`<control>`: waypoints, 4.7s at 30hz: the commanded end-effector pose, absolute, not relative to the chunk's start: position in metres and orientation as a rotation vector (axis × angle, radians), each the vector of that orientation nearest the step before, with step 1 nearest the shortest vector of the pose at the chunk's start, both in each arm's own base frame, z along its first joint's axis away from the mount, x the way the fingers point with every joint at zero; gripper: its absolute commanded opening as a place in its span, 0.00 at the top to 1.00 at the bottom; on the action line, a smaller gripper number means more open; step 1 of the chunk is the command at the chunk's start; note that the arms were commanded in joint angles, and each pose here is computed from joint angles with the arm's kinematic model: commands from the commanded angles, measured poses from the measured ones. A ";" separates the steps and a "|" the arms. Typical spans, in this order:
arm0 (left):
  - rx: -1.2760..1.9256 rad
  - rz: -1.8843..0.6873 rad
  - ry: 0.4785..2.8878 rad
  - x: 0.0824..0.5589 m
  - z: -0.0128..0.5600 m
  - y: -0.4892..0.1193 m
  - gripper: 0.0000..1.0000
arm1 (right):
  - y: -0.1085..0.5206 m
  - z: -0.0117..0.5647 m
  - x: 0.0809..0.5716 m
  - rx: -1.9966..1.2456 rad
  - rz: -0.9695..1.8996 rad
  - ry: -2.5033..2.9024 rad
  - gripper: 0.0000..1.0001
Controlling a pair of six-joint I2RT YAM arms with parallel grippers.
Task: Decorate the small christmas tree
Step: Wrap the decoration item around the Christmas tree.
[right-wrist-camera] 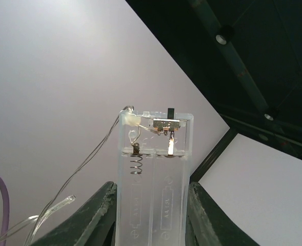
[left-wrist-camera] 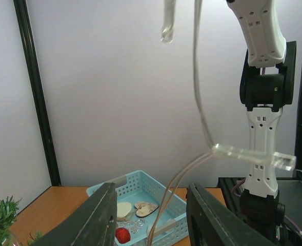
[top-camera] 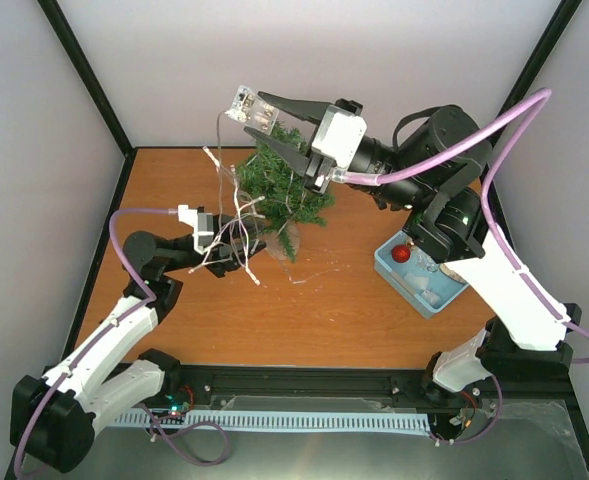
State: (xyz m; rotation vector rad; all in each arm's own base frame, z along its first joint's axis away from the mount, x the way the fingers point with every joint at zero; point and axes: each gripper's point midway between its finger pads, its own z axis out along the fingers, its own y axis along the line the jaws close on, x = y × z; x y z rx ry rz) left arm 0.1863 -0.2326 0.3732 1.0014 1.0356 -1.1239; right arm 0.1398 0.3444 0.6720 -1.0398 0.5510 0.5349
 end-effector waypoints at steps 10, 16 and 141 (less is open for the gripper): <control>1.054 -1.147 0.935 0.173 0.387 -0.239 0.70 | 0.337 0.678 0.137 -0.995 0.528 0.538 0.73; 0.982 -1.039 0.991 0.186 0.393 -0.233 0.99 | 0.330 0.664 0.144 -1.043 0.434 0.599 0.75; 0.146 -1.176 1.779 0.462 0.317 -0.118 0.81 | 0.046 0.717 0.439 -0.221 -0.592 0.867 0.78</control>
